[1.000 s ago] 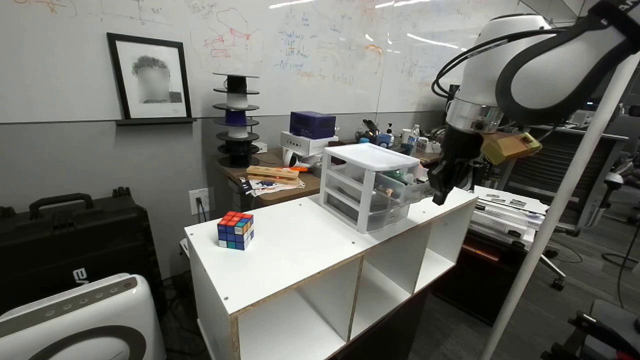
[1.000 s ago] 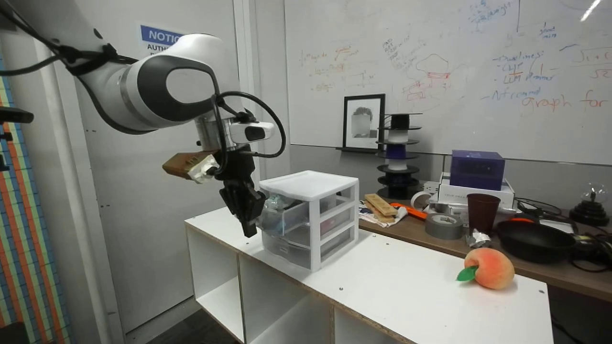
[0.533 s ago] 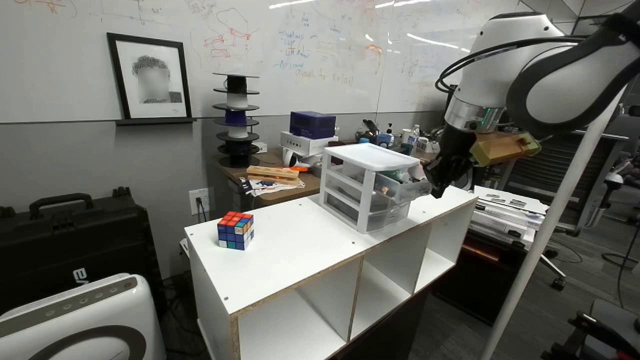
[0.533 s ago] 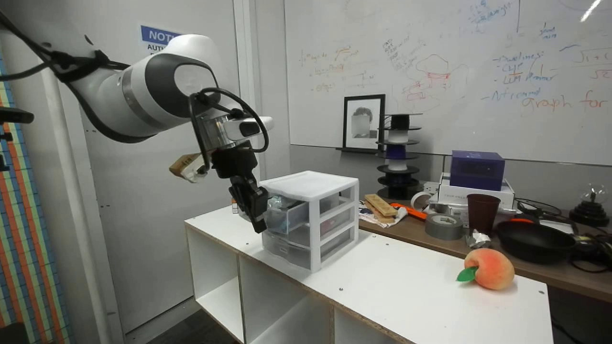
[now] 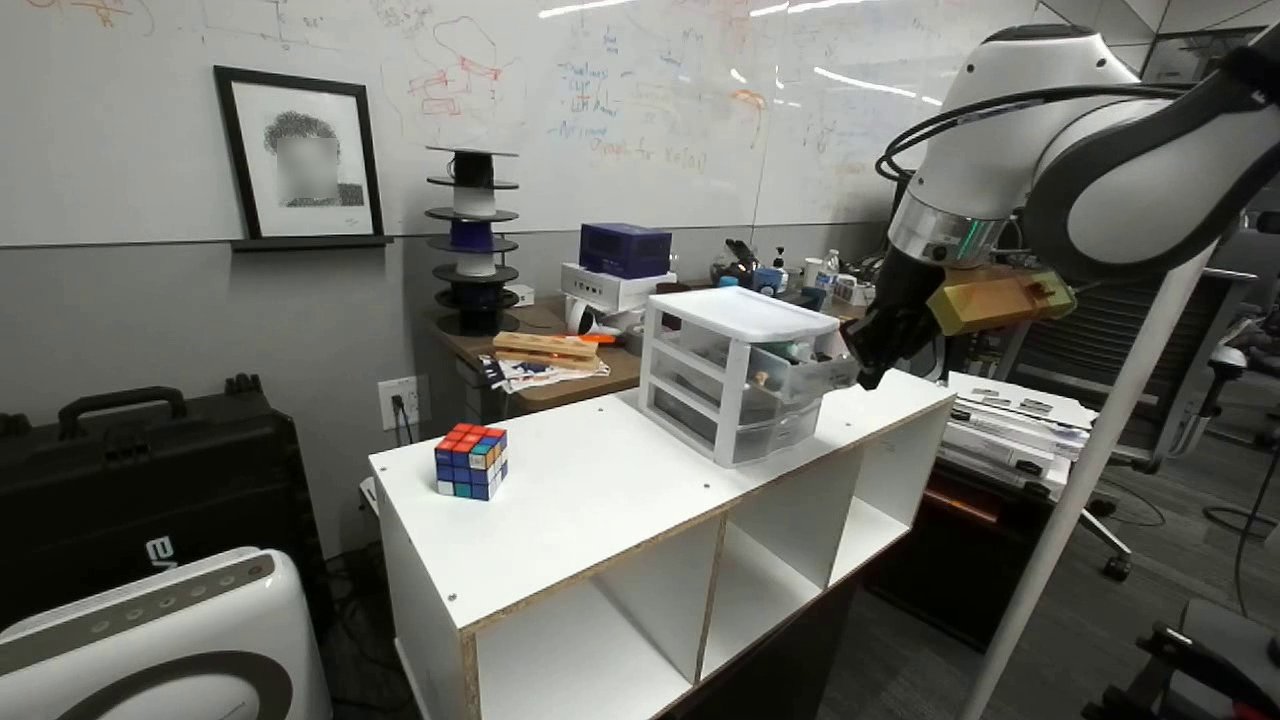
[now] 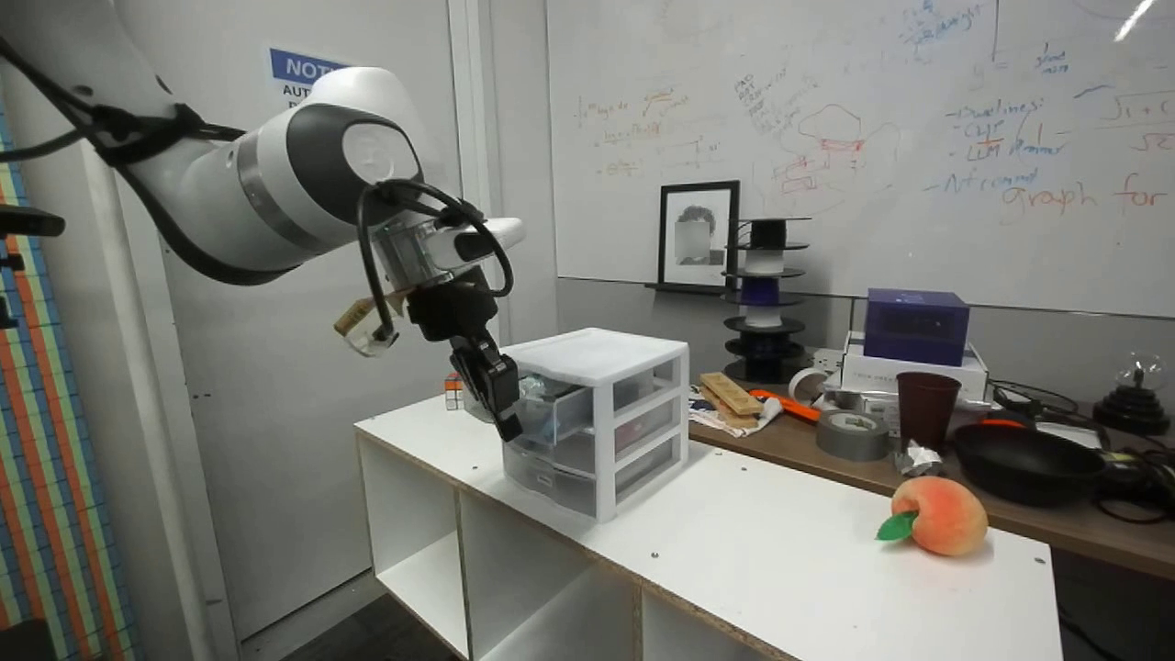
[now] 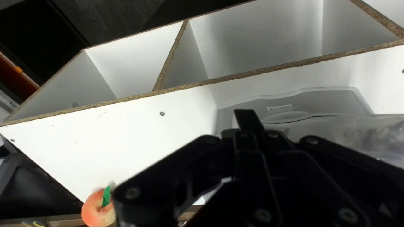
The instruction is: Put the silver object, battery, and plastic bag on the table into the open drawer and then close the drawer
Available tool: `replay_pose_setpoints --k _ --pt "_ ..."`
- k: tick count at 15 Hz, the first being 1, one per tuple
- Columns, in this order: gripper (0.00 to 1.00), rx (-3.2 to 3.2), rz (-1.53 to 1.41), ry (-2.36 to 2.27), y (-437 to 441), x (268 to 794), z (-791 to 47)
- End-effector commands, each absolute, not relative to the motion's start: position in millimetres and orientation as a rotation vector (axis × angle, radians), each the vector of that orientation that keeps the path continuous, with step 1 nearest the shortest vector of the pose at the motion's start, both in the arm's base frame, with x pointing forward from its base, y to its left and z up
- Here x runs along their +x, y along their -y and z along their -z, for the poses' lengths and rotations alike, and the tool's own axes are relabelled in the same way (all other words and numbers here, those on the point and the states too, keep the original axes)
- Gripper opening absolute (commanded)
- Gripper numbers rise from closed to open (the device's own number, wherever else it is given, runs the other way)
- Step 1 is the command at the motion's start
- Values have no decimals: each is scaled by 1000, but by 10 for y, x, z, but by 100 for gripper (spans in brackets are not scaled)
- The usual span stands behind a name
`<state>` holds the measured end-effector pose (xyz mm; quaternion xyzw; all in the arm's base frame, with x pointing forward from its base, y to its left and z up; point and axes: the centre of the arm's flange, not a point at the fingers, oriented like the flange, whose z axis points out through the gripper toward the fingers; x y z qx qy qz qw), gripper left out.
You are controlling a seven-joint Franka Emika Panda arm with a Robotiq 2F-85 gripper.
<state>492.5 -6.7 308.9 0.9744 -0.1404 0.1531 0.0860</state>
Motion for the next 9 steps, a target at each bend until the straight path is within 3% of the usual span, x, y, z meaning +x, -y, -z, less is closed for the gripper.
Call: replay_pose_setpoints --k 1,9 --pt "3 3009 -535 475 6 5000 -3109" --pt "3 3132 -658 515 -100 5037 -3071"
